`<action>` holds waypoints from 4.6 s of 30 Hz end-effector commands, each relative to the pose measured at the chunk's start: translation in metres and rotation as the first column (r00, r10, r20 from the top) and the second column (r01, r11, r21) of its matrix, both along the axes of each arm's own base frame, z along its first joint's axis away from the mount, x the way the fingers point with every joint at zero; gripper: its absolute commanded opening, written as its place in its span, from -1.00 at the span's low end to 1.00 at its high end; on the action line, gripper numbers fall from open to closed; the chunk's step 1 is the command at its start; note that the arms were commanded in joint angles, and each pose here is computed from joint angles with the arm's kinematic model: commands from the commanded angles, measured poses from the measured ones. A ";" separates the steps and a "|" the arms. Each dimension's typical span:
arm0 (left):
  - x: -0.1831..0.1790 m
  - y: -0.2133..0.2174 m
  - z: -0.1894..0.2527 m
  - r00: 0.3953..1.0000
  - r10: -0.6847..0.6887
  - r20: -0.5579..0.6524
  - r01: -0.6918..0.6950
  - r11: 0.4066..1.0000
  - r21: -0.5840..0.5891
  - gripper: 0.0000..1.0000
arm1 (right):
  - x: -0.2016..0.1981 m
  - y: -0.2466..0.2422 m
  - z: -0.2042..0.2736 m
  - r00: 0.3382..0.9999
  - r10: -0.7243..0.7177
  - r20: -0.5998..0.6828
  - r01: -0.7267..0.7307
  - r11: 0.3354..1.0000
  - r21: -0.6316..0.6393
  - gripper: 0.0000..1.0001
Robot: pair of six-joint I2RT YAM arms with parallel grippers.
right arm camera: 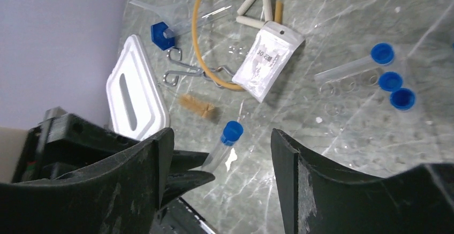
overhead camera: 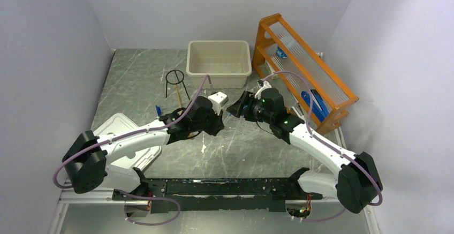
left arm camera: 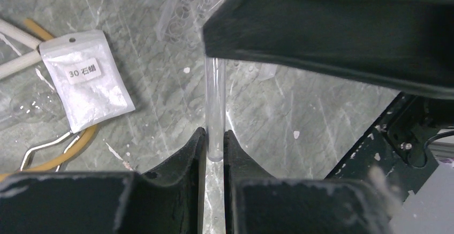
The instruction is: Organize the chemistry lab equipment
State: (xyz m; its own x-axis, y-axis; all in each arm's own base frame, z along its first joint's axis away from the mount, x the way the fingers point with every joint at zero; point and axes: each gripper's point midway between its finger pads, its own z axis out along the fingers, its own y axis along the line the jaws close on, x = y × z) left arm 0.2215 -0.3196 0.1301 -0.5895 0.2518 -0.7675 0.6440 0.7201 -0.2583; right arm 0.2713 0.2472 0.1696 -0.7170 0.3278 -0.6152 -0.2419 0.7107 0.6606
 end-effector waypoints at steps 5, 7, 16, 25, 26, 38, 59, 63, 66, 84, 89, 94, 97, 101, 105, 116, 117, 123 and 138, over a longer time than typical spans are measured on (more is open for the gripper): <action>-0.002 -0.008 0.020 0.998 -0.040 0.051 0.044 0.997 -0.070 -0.79 | 0.001 0.025 -0.005 0.989 0.041 -0.145 -0.022 0.991 0.134 0.22; -0.002 -0.008 0.019 0.998 -0.041 0.049 0.044 0.997 -0.067 -0.79 | 0.000 0.029 -0.004 0.987 0.052 -0.150 -0.029 0.987 0.157 0.10; 0.000 -0.003 0.012 0.999 -0.023 0.045 0.025 0.999 -0.035 -0.78 | 0.003 0.026 -0.004 0.989 0.036 -0.145 -0.010 0.984 0.177 -0.21; 0.004 0.000 0.010 0.999 0.003 0.051 -0.002 1.000 -0.017 -0.77 | 0.004 0.021 -0.008 0.988 0.029 -0.152 -0.005 0.987 0.160 -0.46; 0.004 0.001 0.010 0.999 0.004 0.050 -0.003 1.000 -0.016 -0.77 | 0.003 0.021 -0.008 0.988 0.035 -0.149 -0.011 0.987 0.163 -0.51; 0.014 0.017 0.039 0.986 0.122 0.113 -0.115 0.991 -0.068 0.21 | 0.021 -0.012 0.002 0.997 -0.082 0.010 0.082 0.996 -0.021 -0.69; 0.031 0.056 0.108 0.923 0.252 0.289 -0.239 0.968 -0.081 0.34 | 0.027 -0.087 0.009 0.812 -0.231 0.536 0.506 0.736 -0.449 -0.77; 0.030 0.052 0.103 0.932 0.236 0.275 -0.223 0.972 -0.077 0.33 | 0.026 -0.084 0.003 0.796 -0.217 0.566 0.500 0.761 -0.412 -0.77; 0.030 0.051 0.100 0.934 0.233 0.271 -0.223 0.973 -0.068 0.33 | 0.026 -0.083 -0.006 0.796 -0.219 0.565 0.499 0.766 -0.405 -0.77; 0.030 0.049 0.094 0.939 0.226 0.261 -0.217 0.974 -0.061 0.33 | 0.033 -0.081 -0.031 0.784 -0.256 0.566 0.528 0.755 -0.390 -0.78; 0.030 0.048 0.092 0.940 0.223 0.257 -0.215 0.975 -0.058 0.33 | 0.034 -0.087 -0.038 0.783 -0.265 0.563 0.544 0.729 -0.414 -0.78; 0.029 0.048 0.091 0.941 0.222 0.254 -0.214 0.975 -0.056 0.32 | 0.034 -0.087 -0.045 0.787 -0.263 0.558 0.543 0.725 -0.424 -0.78; 0.030 0.048 0.090 0.941 0.222 0.254 -0.216 0.975 -0.053 0.32 | 0.035 -0.086 -0.051 0.794 -0.260 0.550 0.535 0.728 -0.429 -0.78; 0.030 0.048 0.087 0.941 0.224 0.252 -0.219 0.975 -0.049 0.33 | 0.036 -0.083 -0.054 0.798 -0.257 0.546 0.527 0.737 -0.423 -0.78; 0.031 0.044 0.088 0.944 0.217 0.249 -0.211 0.976 -0.051 0.32 | 0.038 -0.084 -0.058 0.798 -0.258 0.545 0.529 0.732 -0.428 -0.78; 0.033 0.045 0.088 0.940 0.223 0.258 -0.219 0.975 -0.048 0.33 | 0.038 -0.090 -0.067 0.795 -0.273 0.542 0.547 0.708 -0.447 -0.67; 0.034 0.045 0.088 0.940 0.224 0.257 -0.219 0.975 -0.047 0.33 | 0.038 -0.090 -0.068 0.796 -0.271 0.541 0.546 0.707 -0.449 -0.66; 0.034 0.045 0.087 0.941 0.222 0.256 -0.219 0.975 -0.041 0.33 | 0.038 -0.088 -0.070 0.801 -0.273 0.533 0.539 0.715 -0.444 -0.59; 0.033 0.047 0.089 0.938 0.231 0.259 -0.226 0.973 -0.049 0.33 | 0.032 -0.091 -0.029 0.803 -0.349 0.483 0.554 0.737 -0.388 -0.17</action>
